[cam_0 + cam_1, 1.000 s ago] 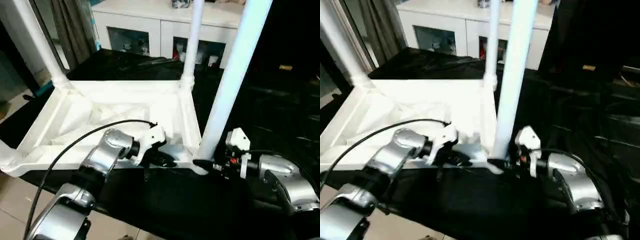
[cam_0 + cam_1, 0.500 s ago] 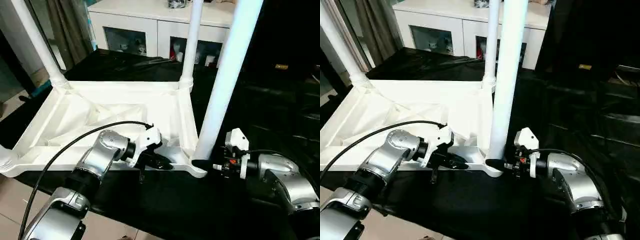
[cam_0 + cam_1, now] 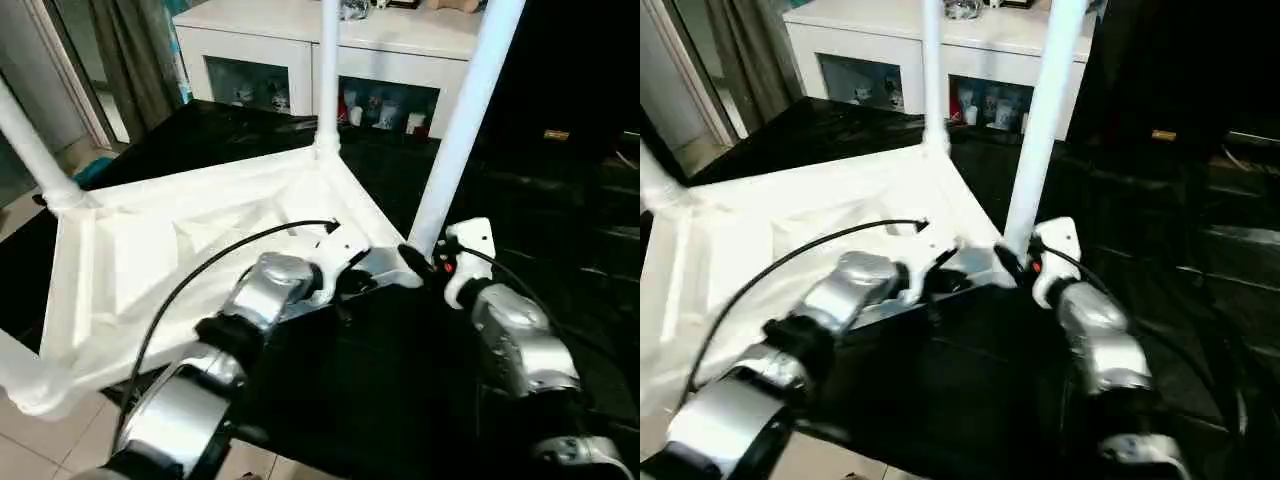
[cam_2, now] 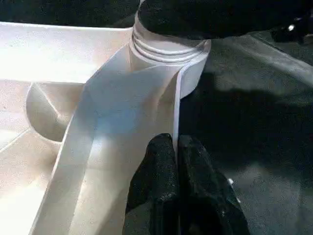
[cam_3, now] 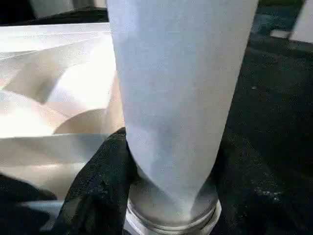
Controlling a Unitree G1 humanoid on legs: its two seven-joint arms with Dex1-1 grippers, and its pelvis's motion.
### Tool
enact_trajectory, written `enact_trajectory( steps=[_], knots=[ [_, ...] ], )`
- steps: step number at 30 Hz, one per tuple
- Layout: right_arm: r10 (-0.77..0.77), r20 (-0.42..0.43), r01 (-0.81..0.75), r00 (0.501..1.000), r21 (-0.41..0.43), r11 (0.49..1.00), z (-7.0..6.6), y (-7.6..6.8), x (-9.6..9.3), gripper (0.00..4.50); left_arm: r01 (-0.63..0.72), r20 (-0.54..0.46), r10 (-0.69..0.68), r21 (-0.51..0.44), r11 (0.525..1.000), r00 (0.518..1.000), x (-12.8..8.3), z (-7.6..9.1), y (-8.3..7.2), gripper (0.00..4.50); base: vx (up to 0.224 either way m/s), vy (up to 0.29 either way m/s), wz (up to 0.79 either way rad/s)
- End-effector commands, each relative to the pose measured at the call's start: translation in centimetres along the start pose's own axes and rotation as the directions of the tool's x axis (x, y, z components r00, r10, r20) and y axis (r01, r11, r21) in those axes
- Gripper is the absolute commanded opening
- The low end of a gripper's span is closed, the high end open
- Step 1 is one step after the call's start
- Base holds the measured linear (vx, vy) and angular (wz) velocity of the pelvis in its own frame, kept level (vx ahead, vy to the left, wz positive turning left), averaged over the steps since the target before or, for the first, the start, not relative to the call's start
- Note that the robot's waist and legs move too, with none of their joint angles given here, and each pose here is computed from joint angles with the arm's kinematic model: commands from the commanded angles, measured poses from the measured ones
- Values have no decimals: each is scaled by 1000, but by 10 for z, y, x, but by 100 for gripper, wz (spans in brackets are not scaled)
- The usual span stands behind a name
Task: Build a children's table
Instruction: Rotate leg to tighten
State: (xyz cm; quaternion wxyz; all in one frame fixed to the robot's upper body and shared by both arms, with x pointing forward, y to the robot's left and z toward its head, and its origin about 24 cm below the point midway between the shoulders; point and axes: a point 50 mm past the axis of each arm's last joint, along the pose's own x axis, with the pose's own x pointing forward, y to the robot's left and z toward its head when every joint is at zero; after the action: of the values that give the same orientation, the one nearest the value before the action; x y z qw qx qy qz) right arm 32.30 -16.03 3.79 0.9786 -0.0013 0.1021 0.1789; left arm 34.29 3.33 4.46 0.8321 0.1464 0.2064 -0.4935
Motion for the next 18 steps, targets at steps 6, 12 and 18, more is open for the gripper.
enact_trajectory(
  steps=[6, 12, 18],
  knots=[
    [203, -33, -203, 979, 0, 979, -16, 29, 0, 272, -81, 53, 81, 1, 997, 995, -3, 5, 10, 0, 0, 0, 0],
    [376, -62, -379, 925, -50, 924, -9, 15, -15, 318, 60, 44, -61, 19, 998, 997, -12, -6, 8, 0, 0, 0, 0],
    [540, -103, -549, 835, -108, 829, 1, 1, -38, 318, 235, 12, -236, 55, 970, 972, -31, -22, 8, 0, 0, 0, 0]
  ],
)
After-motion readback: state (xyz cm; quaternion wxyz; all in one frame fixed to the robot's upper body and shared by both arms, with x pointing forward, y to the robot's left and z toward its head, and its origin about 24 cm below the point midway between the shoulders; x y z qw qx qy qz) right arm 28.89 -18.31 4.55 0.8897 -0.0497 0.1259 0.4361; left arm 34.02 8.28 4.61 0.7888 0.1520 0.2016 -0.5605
